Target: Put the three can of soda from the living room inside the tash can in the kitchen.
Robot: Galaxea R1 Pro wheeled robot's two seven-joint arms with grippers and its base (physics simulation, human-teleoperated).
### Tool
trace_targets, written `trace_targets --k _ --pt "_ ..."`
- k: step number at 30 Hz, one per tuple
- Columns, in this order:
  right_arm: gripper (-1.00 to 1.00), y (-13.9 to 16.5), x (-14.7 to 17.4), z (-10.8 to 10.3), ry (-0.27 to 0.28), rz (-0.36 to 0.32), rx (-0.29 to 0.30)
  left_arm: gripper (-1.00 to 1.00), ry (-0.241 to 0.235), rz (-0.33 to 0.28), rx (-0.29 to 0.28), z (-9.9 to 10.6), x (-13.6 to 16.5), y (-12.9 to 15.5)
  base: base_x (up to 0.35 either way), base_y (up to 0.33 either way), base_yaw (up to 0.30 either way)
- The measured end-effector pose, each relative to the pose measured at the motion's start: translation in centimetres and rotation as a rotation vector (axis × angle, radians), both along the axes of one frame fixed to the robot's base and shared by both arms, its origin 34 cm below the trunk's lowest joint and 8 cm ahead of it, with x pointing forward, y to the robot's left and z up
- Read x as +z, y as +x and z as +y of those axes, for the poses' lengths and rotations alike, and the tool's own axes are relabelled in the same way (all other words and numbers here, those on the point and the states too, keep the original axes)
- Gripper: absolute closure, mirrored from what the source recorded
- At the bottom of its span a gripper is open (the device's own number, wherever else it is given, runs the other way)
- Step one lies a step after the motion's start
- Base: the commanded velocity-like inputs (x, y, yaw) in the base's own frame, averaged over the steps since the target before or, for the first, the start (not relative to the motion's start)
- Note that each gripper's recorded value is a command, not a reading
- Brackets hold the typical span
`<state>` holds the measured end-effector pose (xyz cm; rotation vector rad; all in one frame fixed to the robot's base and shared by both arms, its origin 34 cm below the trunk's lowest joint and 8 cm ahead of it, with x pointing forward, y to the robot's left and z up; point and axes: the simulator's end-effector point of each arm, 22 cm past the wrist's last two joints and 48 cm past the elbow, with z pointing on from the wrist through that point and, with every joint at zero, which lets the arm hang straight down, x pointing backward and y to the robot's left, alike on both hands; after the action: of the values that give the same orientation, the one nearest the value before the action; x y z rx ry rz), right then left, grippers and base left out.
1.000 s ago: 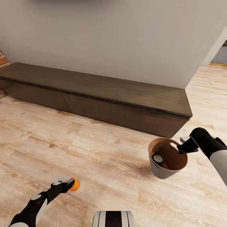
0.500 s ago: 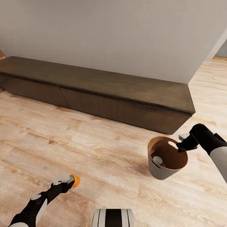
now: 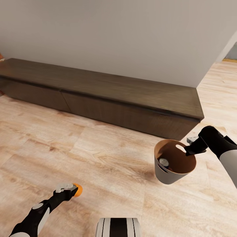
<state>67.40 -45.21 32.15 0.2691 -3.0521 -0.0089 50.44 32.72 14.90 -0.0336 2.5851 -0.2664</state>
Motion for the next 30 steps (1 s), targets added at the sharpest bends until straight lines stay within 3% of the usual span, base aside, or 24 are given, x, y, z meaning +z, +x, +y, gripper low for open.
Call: trace_targets --k 30 --pt "1.00 -0.34 -0.82 -0.08 -0.003 0.016 0.001 -1.00 -0.002 0.011 0.002 -0.10 -0.54 -0.42 0.005 -0.004 0.000"
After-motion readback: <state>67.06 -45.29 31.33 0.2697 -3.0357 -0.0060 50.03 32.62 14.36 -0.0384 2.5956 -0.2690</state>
